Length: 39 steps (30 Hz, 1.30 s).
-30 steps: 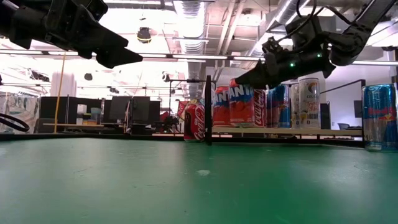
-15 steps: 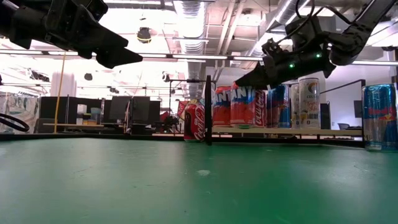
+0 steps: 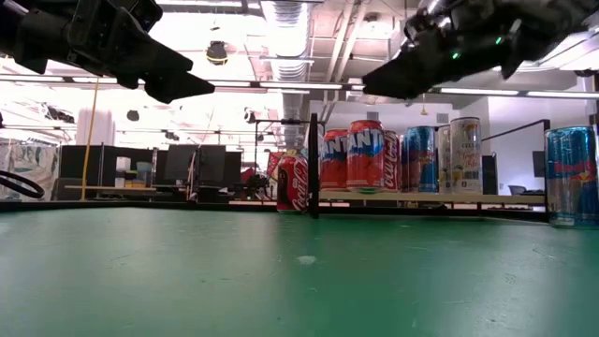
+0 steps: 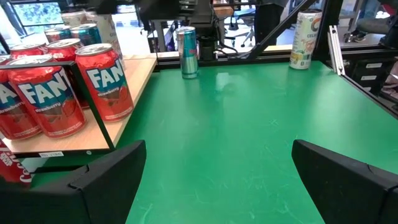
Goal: Place canned beverage on shelf
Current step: Put the red soda can on the shelf aligned with the other red soda cans
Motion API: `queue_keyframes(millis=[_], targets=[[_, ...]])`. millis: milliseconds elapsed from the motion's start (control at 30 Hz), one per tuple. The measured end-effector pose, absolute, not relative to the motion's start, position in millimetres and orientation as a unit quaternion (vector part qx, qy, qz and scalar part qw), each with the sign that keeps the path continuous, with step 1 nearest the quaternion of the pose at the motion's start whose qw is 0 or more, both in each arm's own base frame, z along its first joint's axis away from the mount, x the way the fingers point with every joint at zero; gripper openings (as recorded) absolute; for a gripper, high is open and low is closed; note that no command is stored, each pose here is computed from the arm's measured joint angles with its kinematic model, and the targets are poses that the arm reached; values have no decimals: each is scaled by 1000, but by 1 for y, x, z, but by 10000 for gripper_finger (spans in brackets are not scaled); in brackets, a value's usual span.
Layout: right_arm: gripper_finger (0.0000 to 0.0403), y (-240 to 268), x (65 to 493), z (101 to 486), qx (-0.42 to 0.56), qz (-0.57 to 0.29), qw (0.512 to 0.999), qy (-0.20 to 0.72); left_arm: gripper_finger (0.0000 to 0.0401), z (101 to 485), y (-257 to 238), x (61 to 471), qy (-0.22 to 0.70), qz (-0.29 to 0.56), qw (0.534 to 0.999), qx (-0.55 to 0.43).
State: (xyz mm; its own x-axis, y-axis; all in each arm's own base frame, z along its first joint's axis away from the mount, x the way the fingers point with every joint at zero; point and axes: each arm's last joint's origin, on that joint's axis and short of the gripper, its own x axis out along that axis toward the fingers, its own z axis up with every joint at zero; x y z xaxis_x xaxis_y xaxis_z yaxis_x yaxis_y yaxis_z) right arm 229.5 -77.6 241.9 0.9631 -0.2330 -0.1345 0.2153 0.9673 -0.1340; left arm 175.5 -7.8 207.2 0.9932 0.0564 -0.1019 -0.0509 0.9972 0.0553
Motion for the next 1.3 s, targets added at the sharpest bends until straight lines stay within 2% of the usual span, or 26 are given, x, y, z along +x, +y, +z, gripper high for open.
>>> queue_keyframes(millis=[100, 200, 367, 433, 467, 767, 1300], targets=[[299, -52, 231, 244, -52, -115, 982, 138, 388, 207, -8, 175, 52, 27, 998, 27], [240, -31, 230, 239, -56, -186, 962, 189, 388, 207, -8, 175, 52, 27, 998, 27], [97, -21, 235, 223, -55, -325, 919, 217, 388, 207, -8, 175, 52, 27, 998, 29], [34, -23, 239, 215, -59, -350, 907, 226, 388, 207, -8, 175, 52, 27, 998, 28], [21, -25, 240, 213, -59, -355, 904, 230, 388, 207, -8, 175, 52, 27, 998, 27], [16, -48, 249, 190, -27, -421, 872, 247, 388, 205, -8, 175, 63, 26, 997, 26], [16, -68, 267, 165, -14, -405, 880, 249, 388, 204, -8, 175, 66, 27, 997, 25]])
